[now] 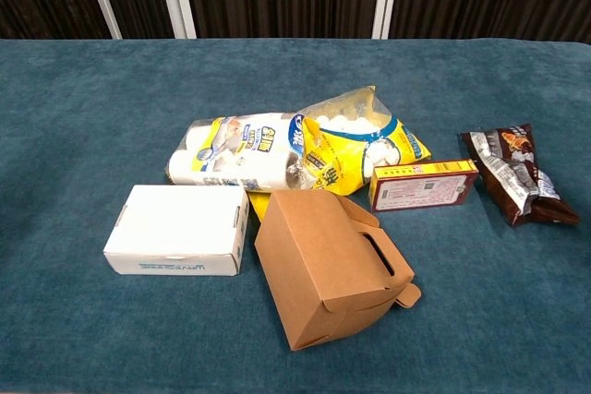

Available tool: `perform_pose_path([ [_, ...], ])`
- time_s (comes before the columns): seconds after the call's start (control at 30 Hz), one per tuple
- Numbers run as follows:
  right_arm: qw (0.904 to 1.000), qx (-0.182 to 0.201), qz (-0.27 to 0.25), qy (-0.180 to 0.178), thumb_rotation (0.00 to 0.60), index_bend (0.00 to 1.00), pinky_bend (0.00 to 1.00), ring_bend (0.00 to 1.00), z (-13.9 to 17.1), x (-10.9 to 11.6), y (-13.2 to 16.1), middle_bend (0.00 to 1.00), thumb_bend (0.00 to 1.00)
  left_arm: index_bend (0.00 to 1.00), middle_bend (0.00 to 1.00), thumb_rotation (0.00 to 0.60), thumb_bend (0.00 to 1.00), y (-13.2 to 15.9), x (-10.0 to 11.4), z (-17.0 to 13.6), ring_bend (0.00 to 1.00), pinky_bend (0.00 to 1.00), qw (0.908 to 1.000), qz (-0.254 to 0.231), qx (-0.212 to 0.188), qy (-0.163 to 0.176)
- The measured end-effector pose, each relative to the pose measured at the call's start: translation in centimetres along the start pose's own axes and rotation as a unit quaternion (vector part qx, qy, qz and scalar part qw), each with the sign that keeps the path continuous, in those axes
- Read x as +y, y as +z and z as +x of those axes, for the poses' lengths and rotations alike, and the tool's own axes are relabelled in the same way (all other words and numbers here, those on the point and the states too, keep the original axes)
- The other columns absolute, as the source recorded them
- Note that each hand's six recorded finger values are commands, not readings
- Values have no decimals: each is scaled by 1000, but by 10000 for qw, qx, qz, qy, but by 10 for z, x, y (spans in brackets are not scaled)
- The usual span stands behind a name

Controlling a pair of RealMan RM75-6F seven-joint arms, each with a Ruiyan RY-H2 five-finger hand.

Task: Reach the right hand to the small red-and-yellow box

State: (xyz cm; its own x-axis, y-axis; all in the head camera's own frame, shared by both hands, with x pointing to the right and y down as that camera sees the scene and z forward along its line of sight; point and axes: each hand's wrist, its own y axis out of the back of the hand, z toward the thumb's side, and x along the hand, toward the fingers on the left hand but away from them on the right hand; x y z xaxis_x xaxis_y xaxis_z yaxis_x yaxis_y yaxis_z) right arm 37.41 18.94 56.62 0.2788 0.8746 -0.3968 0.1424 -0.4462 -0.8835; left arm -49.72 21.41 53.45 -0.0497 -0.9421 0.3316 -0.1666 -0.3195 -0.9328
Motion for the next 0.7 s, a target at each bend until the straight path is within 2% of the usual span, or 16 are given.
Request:
perform_pose_path([
  [0.17,9984,345,97,447,600,69,207,131,-33,2,29,158,67,8,0,600,468,0,0,0,30,11,10000,-5,17,3],
  [0.37,9966,416,296,639,600,153,207,192,-70,-1,58,215,72,8,0,600,469,-1,-1,0,30,11,10000,3,35,-22],
  [0.5,9959,405,236,769,600,187,207,224,-86,-18,77,246,102,8,0,600,469,-1,-1,0,30,11,10000,-9,46,-30],
  [0.7,9947,479,38,905,600,227,207,242,-94,-51,108,272,104,8,0,600,469,-2,-1,0,30,11,9999,-60,69,-63],
])
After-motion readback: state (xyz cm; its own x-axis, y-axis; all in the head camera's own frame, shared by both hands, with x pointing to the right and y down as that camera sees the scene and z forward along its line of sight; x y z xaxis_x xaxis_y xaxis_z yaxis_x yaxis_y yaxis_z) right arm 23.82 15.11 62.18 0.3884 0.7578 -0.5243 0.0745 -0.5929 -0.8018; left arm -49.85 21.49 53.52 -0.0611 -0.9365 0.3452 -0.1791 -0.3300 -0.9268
